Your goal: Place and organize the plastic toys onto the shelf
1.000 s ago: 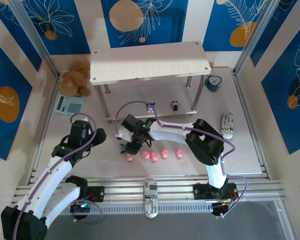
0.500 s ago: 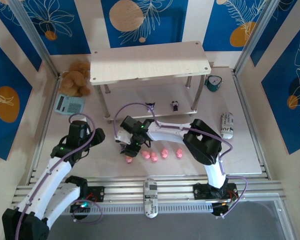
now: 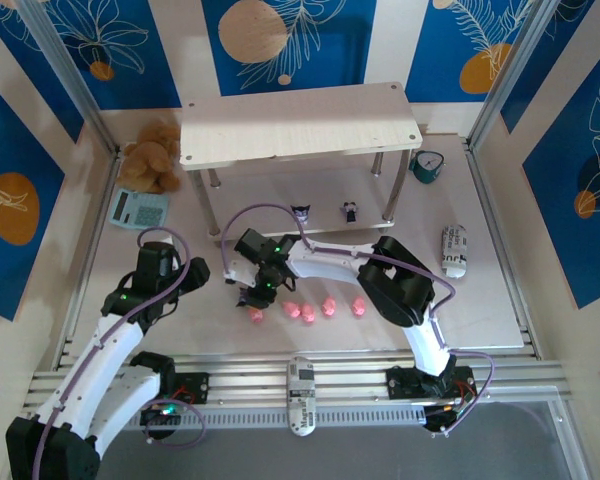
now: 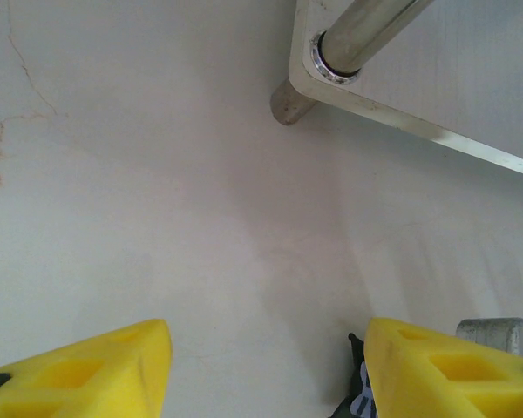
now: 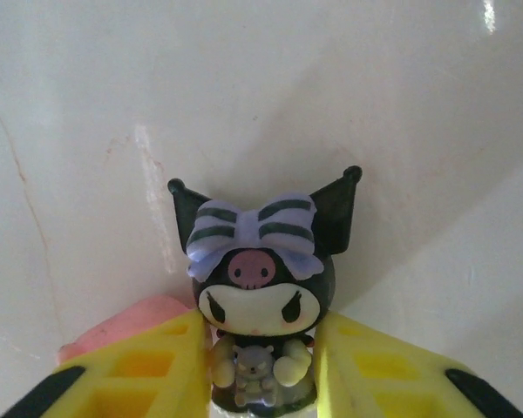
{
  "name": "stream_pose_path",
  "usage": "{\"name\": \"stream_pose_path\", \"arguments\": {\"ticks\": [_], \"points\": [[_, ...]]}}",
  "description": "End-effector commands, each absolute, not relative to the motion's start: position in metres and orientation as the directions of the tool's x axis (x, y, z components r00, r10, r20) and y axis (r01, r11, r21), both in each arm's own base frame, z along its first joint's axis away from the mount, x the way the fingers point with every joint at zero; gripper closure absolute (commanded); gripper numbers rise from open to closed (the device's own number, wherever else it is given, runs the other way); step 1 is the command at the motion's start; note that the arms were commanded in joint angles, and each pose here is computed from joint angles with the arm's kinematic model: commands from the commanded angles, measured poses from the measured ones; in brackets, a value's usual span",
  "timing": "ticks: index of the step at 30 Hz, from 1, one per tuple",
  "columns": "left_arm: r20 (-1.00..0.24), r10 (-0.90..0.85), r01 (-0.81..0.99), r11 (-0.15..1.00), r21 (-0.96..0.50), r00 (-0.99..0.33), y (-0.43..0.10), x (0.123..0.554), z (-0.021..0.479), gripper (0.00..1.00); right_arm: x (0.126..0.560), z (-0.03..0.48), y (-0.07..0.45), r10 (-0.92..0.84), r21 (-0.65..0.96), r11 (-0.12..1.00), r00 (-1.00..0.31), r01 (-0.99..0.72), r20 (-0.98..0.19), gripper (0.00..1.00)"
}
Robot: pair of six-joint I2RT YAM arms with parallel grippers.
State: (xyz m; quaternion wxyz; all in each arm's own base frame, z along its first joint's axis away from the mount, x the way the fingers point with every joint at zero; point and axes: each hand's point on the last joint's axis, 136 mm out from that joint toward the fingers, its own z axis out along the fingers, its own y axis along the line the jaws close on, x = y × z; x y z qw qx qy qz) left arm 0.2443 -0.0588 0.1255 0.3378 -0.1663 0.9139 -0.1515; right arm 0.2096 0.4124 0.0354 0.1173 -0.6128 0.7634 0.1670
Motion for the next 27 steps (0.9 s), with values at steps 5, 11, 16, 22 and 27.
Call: {"name": "stream_pose_path", "arguments": {"ticks": [5,11,16,22,27], "points": [[-0.555,-0.405,-0.189,0.895,-0.404,-0.727,-0.06,0.244,0.12,0.39,0.191,0.016,0.406,-0.915,0.204,0.206,-0.262,-0.957,-0.306,0.83],[-0.524,-0.394,-0.148,0.881,-0.449,-0.755,-0.074,0.245,0.119,0.38,0.207,0.036,0.41,-0.872,0.149,0.27,-0.307,-0.951,-0.382,0.87],[-0.477,-0.397,-0.113,0.847,-0.52,-0.784,-0.091,0.248,0.121,0.39,0.221,0.071,0.416,-0.801,0.095,0.319,-0.322,-0.943,-0.505,0.87],[-0.459,-0.41,-0.104,0.824,-0.557,-0.788,-0.098,0.248,0.119,0.45,0.236,0.109,0.42,-0.688,0.046,0.42,-0.351,-0.906,-0.635,0.87],[-0.463,-0.393,-0.04,0.795,-0.605,-0.794,-0.111,0.25,0.13,0.44,0.235,0.132,0.427,-0.629,0.088,0.429,-0.367,-0.899,-0.685,0.88]]}}
